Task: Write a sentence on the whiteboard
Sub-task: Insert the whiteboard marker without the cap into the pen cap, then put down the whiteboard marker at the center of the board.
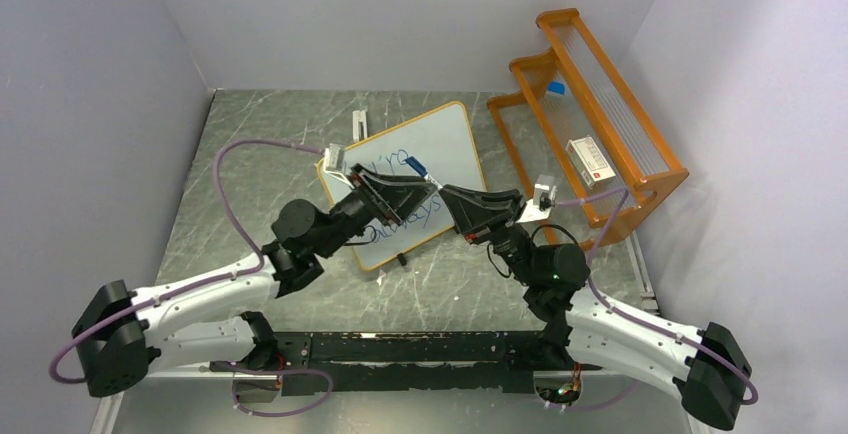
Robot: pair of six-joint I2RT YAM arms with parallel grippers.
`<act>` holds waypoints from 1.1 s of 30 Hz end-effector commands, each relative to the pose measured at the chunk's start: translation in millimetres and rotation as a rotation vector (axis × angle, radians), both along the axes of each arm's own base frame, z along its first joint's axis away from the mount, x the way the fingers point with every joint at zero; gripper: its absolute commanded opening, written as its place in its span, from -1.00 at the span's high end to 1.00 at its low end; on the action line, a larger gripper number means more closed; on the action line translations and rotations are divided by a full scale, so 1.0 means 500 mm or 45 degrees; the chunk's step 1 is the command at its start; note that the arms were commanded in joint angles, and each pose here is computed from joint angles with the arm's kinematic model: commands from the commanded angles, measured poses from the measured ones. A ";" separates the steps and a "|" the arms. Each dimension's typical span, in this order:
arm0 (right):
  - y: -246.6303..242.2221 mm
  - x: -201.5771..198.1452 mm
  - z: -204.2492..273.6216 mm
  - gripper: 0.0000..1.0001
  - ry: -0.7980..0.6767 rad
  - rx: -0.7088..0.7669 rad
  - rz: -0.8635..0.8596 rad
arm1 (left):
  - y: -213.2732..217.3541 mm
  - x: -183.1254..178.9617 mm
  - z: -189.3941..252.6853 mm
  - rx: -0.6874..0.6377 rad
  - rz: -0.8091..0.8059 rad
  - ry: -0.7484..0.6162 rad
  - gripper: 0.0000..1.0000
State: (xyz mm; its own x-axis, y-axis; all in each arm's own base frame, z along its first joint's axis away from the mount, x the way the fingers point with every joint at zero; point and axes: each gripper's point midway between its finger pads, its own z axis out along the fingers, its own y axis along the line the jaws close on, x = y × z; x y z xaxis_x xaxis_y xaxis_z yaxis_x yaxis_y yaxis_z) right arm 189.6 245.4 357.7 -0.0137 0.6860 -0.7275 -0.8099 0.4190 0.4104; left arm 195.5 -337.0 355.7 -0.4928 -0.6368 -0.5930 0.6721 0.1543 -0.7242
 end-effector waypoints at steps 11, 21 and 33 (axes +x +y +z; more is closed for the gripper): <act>-0.014 0.021 -0.217 1.00 0.397 -0.494 -0.087 | 0.212 0.078 0.057 0.537 0.590 -0.063 -0.69; 0.016 -0.071 -0.410 1.00 0.654 -0.799 0.247 | 0.377 0.124 0.007 0.958 0.989 0.009 -0.95; 0.016 -0.135 -0.568 1.00 0.911 -0.958 0.433 | 0.484 0.156 -0.040 1.011 1.144 0.120 -0.95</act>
State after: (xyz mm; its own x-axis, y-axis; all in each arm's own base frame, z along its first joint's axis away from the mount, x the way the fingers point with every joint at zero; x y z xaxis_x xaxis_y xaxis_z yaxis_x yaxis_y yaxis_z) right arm 133.1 253.0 92.7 -0.6514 -0.0104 -0.7587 -0.6286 0.5673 0.5319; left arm 279.6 -110.7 335.2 -0.1311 -0.2623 -0.9560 0.0578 0.9607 -0.2715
